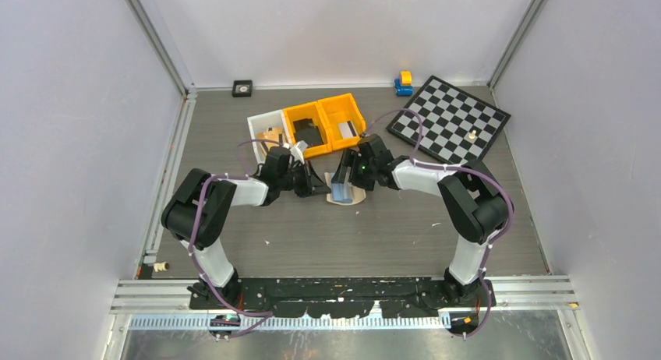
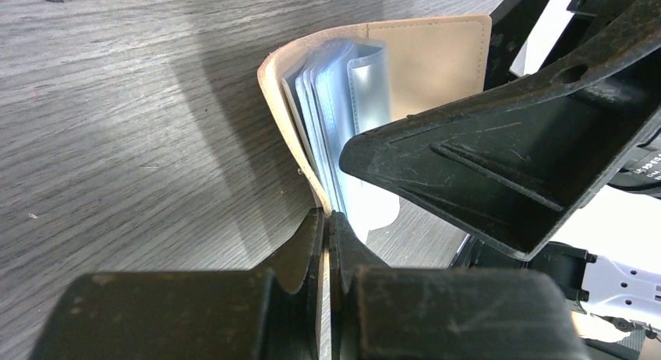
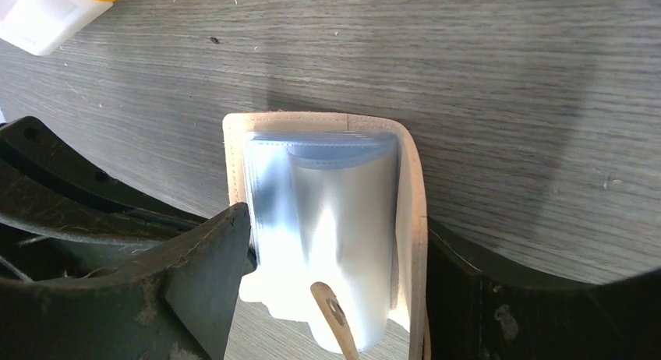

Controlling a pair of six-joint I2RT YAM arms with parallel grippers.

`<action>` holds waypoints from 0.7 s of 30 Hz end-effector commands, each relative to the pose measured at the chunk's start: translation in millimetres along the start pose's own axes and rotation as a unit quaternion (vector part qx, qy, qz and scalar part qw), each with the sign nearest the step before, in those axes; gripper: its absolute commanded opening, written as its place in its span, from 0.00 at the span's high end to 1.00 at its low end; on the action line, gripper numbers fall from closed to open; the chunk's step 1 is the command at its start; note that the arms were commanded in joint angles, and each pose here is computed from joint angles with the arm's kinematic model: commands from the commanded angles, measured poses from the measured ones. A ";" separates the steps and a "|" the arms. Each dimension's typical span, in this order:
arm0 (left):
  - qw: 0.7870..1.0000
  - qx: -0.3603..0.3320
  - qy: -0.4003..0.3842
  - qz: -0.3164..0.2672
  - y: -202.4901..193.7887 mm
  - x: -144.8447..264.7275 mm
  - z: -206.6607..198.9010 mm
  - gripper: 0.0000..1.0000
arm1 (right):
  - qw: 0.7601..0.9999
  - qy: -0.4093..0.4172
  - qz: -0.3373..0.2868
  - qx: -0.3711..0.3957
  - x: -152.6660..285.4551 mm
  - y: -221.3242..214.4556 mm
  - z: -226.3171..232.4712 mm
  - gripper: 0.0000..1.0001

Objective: Take the credit cards out of the card holder
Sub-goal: Pick up the card holder from the center of the board.

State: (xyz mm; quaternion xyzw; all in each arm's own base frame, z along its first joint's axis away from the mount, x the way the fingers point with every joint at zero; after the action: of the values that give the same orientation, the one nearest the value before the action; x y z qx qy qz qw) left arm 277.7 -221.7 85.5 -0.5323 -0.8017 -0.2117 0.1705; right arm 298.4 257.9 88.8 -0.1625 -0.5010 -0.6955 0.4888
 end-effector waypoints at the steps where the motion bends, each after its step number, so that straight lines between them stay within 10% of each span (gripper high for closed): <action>1: 0.999 -0.016 -0.028 0.006 0.5 3.1 -13.6 1.00 | 0.998 -0.032 0.038 0.025 -11.5 -12.8 -4.3 0.24; 21: 1.000 -0.021 -0.022 -0.005 0.9 8.0 -14.0 1.00 | 0.964 -0.208 0.058 0.154 -9.0 -9.7 -11.2 0.42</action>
State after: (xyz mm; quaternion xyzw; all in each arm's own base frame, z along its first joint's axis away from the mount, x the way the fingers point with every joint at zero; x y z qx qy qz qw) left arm 275.2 -217.6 78.1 -0.5220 -0.8011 -0.2195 0.1937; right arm 299.8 275.1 88.2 -0.2042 -0.6288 -0.5928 0.4598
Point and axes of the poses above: each gripper's point midway between its finger pads, its own x axis back along the fingers, its own z axis along the line the jaws close on, y = z × x, the point moved 7 cm from there along x, back along the fingers, and after that the axes turned 14 degrees about x, right-handed, at the moved point
